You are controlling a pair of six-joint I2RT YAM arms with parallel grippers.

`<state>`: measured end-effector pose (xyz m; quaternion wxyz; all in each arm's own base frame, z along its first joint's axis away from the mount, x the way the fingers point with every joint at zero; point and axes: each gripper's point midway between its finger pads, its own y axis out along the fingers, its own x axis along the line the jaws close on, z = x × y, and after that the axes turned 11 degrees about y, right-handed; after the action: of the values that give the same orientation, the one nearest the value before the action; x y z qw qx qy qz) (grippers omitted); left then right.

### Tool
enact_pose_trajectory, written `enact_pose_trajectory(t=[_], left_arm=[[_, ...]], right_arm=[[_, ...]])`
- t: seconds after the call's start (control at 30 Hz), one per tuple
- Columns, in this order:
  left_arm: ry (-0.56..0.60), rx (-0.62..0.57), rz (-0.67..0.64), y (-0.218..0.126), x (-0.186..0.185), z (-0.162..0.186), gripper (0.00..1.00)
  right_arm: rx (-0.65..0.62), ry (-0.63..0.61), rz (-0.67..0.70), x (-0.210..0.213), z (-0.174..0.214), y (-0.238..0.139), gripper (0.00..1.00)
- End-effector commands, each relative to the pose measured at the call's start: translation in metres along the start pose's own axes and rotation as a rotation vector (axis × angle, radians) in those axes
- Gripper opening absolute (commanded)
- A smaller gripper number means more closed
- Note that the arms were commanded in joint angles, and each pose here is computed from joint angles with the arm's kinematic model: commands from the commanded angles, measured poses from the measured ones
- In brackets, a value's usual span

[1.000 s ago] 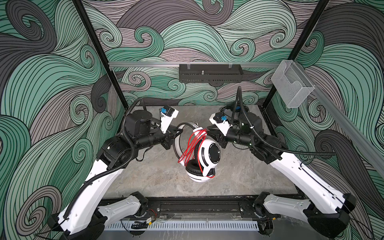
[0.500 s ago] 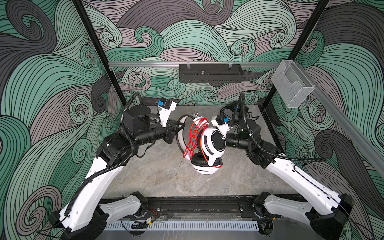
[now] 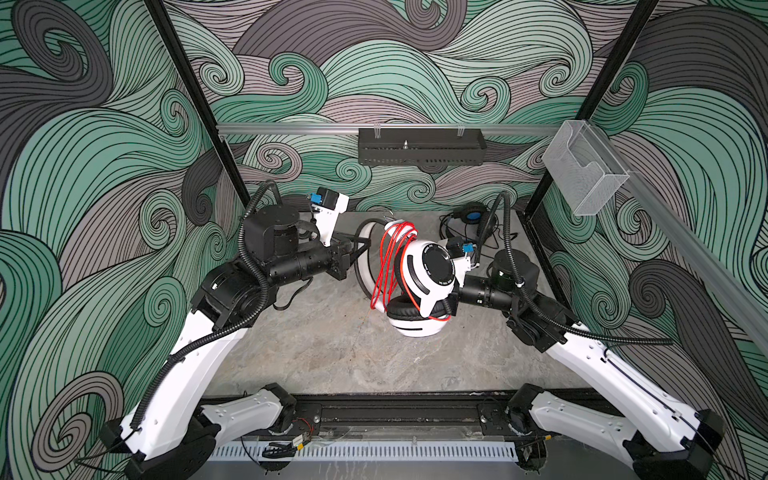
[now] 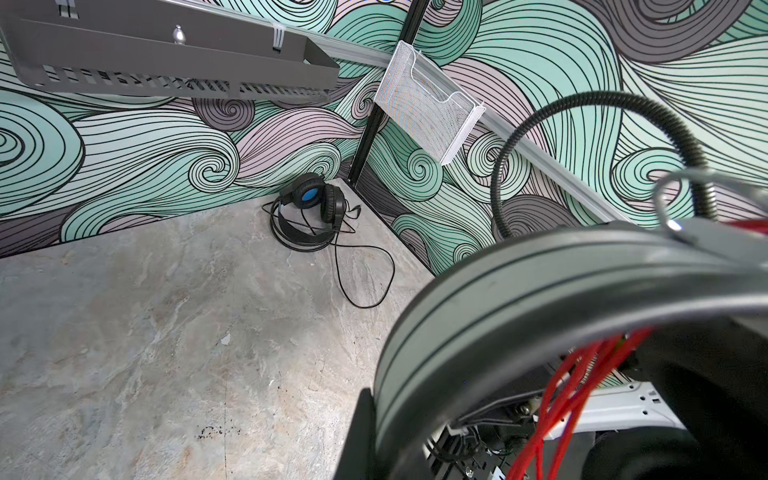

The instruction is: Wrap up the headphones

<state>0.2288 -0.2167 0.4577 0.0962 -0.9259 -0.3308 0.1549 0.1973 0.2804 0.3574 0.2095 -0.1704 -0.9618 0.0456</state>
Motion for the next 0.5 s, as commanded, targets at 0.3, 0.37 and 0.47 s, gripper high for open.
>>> enact_pose_trajectory(t=[0.3,0.37,0.47], left_arm=[[-0.027,-0.163,0.079,-0.021,-0.018,-0.046,0.0],[-0.031,-0.171,0.078,-0.022,-0.018,-0.048,0.0],[-0.037,-0.175,0.081,-0.021,-0.017,-0.049,0.0]], right_arm=[[-0.004,-0.014,0.096,-0.006,0.01,-0.027,0.79],[0.025,-0.014,0.098,-0.008,0.016,-0.025,0.85],[0.029,-0.022,0.105,-0.011,0.018,-0.023,0.87]])
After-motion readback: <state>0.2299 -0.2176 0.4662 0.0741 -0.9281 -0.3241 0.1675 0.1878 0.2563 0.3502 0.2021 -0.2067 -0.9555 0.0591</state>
